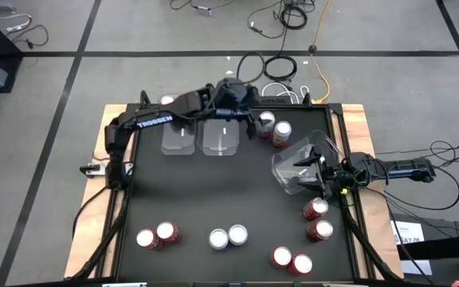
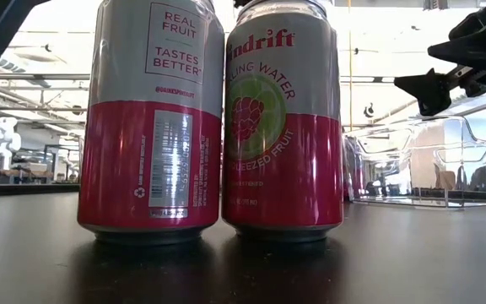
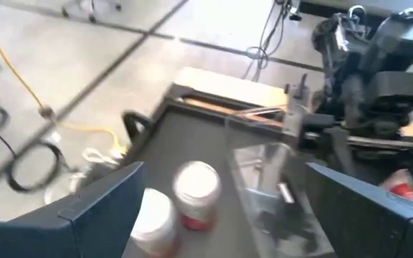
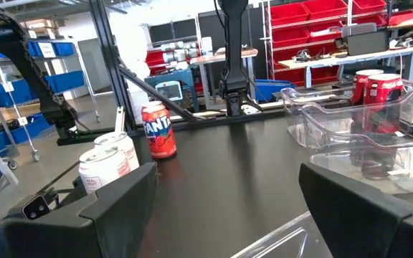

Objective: Sort soda cans
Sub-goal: Put the top left pink soda can into the middle transparent bin

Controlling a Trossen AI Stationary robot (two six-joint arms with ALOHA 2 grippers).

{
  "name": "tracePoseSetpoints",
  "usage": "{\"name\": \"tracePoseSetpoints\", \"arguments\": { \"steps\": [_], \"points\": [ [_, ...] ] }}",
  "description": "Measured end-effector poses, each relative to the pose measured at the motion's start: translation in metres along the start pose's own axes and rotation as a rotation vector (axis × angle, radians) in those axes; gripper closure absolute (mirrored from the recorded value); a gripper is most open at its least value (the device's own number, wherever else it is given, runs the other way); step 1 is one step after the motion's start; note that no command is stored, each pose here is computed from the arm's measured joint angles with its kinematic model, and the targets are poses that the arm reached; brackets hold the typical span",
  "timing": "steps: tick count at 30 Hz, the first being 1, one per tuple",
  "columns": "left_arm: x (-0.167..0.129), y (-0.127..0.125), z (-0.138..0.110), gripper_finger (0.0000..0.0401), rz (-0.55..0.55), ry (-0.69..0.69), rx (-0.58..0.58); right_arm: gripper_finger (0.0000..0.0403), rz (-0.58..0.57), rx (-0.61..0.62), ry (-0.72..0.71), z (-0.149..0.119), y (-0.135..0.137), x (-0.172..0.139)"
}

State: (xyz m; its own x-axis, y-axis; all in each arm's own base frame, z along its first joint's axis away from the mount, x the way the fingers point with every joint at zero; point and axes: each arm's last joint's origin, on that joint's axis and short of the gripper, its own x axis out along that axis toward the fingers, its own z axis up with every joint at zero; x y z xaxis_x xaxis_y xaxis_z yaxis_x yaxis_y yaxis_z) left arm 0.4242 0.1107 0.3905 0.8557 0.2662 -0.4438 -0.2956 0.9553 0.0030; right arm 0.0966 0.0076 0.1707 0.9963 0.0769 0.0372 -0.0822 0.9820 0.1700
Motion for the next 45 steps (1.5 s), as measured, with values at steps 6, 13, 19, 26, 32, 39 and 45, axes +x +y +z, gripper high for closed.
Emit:
{"name": "tracePoseSetpoints", "arguments": {
  "steps": [6, 13, 19, 26, 32, 39, 45],
  "points": [
    [0.011, 0.031, 0.001, 0.0017, 0.075, -0.044, 0.053, 0.0069, 0.0, 0.0, 0.0, 0.0, 0.0, 0.0],
    [0.042, 0.057, -0.02, 0.0017, 0.032, 0.03, 0.052, 0.0069, 0.0, 0.0, 0.001, 0.0, 0.0, 0.0],
    [0.075, 0.064, -0.045, 0.0017, -0.069, 0.101, 0.08, 0.0069, 0.0, 0.0, 0.001, 0.0, 0.0, 0.0],
    [0.109, 0.064, -0.077, 0.0017, -0.102, 0.193, 0.043, 0.0069, 0.0, 0.0, 0.001, 0.0, 0.0, 0.0],
    [0.121, 0.064, -0.089, 0.0017, -0.094, 0.225, 0.008, 0.0069, 0.0, 0.0, 0.001, 0.0, 0.0, 0.0],
    [0.124, 0.065, -0.092, 0.0017, -0.06, 0.239, -0.04, 0.0069, 0.0, 0.0, 0.001, 0.0, 0.0, 0.0],
    [0.124, 0.065, -0.092, 0.0017, -0.057, 0.239, -0.039, 0.0069, 0.0, 0.0, 0.0, 0.0, 0.0, 0.0]
  ]
}}
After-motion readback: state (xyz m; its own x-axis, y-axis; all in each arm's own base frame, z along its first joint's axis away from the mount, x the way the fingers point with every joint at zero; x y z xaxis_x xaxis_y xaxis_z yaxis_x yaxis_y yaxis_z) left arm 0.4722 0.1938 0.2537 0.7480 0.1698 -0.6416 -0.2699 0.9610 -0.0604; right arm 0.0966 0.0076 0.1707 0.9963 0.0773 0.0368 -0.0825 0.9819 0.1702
